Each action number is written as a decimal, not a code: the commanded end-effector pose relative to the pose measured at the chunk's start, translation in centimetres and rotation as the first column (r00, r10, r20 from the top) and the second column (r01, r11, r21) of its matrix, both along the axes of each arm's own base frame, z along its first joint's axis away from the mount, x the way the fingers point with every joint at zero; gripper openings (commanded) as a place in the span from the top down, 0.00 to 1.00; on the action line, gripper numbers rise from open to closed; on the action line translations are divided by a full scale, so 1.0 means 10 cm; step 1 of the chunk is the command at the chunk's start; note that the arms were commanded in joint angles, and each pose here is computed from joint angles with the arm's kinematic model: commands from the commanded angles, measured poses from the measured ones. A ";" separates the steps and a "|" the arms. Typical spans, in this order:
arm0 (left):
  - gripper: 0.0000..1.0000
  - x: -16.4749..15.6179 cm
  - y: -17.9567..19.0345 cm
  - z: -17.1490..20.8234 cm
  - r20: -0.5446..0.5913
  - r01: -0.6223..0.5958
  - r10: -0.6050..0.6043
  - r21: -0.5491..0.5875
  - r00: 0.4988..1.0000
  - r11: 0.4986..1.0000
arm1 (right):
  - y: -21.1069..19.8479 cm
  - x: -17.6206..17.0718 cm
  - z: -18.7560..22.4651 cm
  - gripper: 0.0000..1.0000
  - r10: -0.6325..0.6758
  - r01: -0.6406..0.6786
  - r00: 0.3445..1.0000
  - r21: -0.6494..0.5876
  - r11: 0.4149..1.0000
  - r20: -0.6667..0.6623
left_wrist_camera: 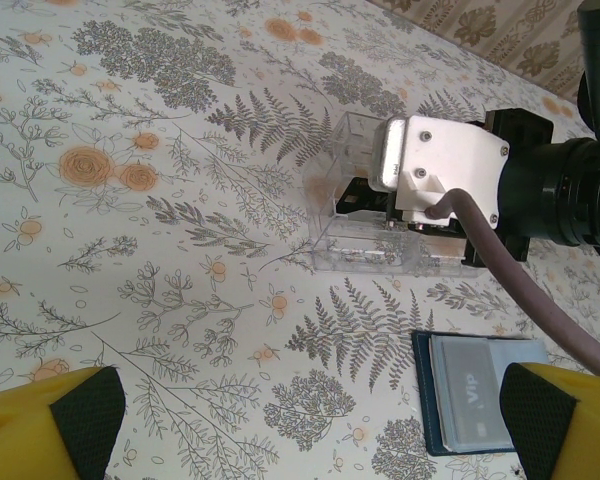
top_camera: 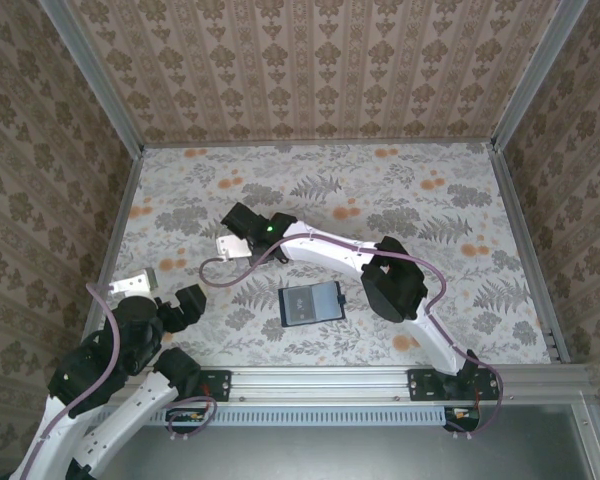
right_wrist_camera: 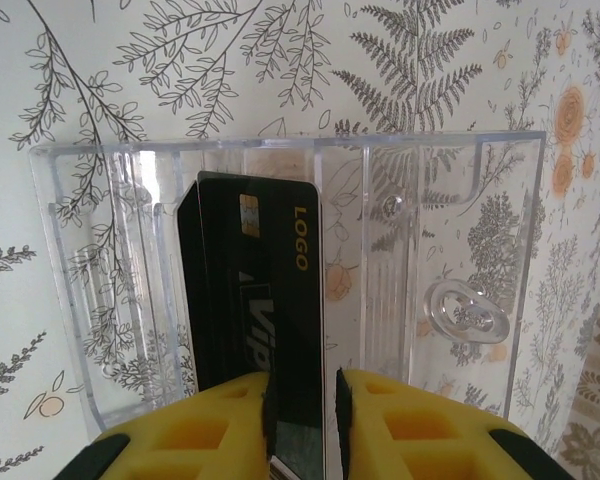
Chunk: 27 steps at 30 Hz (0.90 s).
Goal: Take the credit cards out of the card holder
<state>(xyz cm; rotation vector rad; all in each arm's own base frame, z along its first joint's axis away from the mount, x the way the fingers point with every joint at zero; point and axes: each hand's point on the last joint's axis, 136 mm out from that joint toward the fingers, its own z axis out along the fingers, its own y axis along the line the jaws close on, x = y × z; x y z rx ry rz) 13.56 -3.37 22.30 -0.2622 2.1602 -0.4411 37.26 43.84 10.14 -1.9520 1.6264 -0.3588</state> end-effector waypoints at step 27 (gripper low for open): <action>0.00 -0.02 0.02 0.05 0.024 0.006 -0.006 -0.006 1.000 1.000 | 0.04 -0.30 0.06 0.50 0.000 0.016 0.990 0.113 0.993 -0.141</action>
